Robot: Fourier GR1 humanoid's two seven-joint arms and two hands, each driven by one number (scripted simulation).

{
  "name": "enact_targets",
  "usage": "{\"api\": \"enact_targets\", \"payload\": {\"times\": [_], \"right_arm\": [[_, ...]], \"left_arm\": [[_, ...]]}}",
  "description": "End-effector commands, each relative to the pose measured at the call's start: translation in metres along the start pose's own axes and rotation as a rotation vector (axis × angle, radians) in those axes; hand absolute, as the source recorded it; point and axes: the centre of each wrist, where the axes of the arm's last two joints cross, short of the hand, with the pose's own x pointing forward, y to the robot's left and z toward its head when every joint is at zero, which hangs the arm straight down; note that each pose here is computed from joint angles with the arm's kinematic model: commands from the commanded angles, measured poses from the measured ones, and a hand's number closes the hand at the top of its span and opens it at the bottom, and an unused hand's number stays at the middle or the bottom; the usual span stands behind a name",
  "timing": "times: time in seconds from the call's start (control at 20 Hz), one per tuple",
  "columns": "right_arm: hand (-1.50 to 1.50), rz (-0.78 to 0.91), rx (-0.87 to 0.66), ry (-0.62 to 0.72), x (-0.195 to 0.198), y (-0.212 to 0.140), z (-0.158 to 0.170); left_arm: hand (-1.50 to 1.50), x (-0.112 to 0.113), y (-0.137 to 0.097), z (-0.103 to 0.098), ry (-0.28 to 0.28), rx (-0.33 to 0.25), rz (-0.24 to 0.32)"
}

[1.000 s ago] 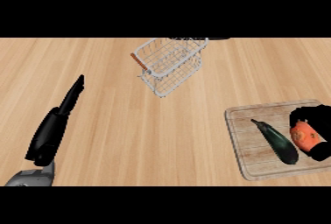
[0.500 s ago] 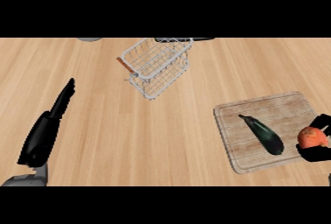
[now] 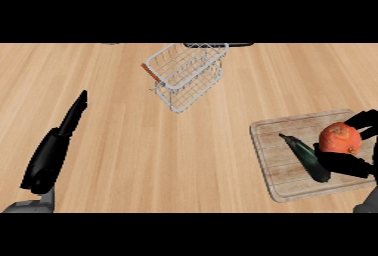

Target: Pick the squash from the cutting board and place it in the tiered basket

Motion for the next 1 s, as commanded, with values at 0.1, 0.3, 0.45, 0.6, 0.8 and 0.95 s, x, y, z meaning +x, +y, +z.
{"api": "enact_targets", "payload": {"times": [0.1, 0.3, 0.45, 0.6, 0.8, 0.95], "right_arm": [[1.5, -0.065, -0.119, -0.058, 0.075, -0.063, 0.056], [1.5, -0.096, -0.158, -0.105, 0.13, -0.085, 0.075], [1.5, -0.099, -0.119, -0.094, 0.174, -0.093, 0.061], [1.5, -0.121, -0.099, -0.088, 0.206, -0.1, 0.041], [1.5, -0.156, -0.069, -0.069, 0.245, -0.104, 0.021], [1.5, -0.157, -0.05, -0.051, 0.265, -0.093, -0.001]], "left_arm": [[0.0, 0.004, -0.001, -0.015, -0.031, -0.044, 0.017], [0.0, 0.013, -0.013, -0.013, -0.05, -0.036, 0.023], [0.0, 0.02, -0.011, -0.018, -0.051, -0.056, 0.02], [0.0, 0.01, -0.014, -0.018, -0.056, -0.053, 0.02], [0.0, 0.009, -0.016, -0.021, -0.06, -0.07, 0.022], [0.0, 0.005, -0.008, -0.023, -0.056, -0.052, 0.032]]}}
